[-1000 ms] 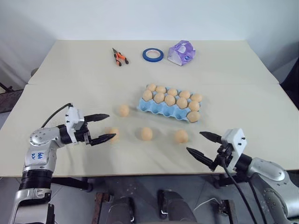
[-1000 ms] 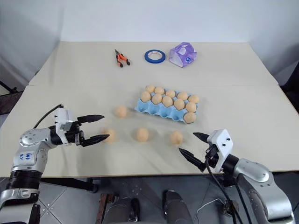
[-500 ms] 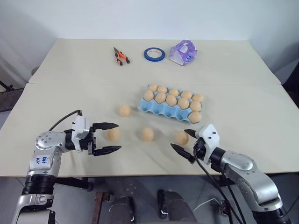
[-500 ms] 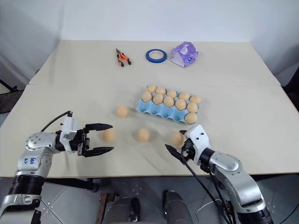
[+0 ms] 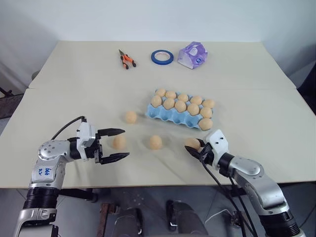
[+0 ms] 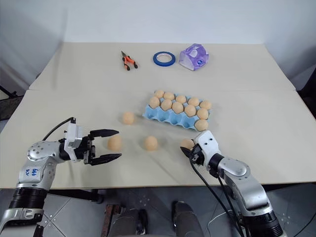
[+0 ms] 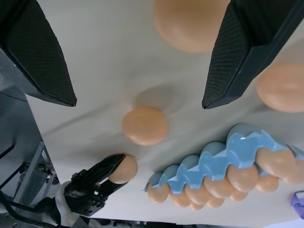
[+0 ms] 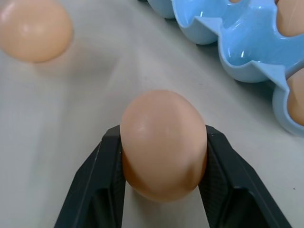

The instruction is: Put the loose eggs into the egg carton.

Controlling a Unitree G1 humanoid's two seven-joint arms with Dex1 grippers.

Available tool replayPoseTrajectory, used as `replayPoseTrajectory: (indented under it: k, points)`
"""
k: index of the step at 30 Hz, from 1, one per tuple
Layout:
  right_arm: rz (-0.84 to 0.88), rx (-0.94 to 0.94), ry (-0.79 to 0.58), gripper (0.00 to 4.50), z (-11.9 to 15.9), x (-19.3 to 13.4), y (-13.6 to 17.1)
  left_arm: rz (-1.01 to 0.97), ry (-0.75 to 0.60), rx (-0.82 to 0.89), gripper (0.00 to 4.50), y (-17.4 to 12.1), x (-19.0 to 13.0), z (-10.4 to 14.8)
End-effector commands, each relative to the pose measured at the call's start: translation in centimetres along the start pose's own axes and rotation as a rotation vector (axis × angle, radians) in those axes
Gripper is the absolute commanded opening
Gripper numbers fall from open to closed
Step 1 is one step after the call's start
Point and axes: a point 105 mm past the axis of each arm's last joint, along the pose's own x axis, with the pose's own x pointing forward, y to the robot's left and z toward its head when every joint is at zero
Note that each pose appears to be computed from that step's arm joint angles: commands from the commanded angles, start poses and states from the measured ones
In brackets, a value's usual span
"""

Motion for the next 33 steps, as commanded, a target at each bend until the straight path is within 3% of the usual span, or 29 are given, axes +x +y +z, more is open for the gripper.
replayPoseTrajectory:
  k: [1, 6, 15, 23, 33]
  points:
    - [0.008, -0.036, -0.148, 1.61, 4.2, -0.6, -0.4, 0.017, -0.035, 0.032, 4.50, 0.1, -0.2, 1.1]
    - [-0.010, -0.005, -0.213, 1.60, 7.8, 0.5, -2.3, 0.023, -0.048, 0.033, 4.50, 0.1, 0.3, 1.2]
    - [-0.066, -0.035, -0.118, 1.60, 7.5, 4.5, -5.9, 0.040, -0.071, 0.047, 4.50, 0.4, 1.1, 1.6]
    - [-0.019, -0.063, -0.087, 4.43, 7.0, 3.6, -5.7, 0.084, -0.077, 0.053, 4.50, 0.8, 0.6, 1.9]
    - [0.045, -0.087, -0.135, 4.47, 9.0, 2.6, -4.7, 0.083, -0.081, 0.049, 4.50, 1.2, 0.9, 1.8]
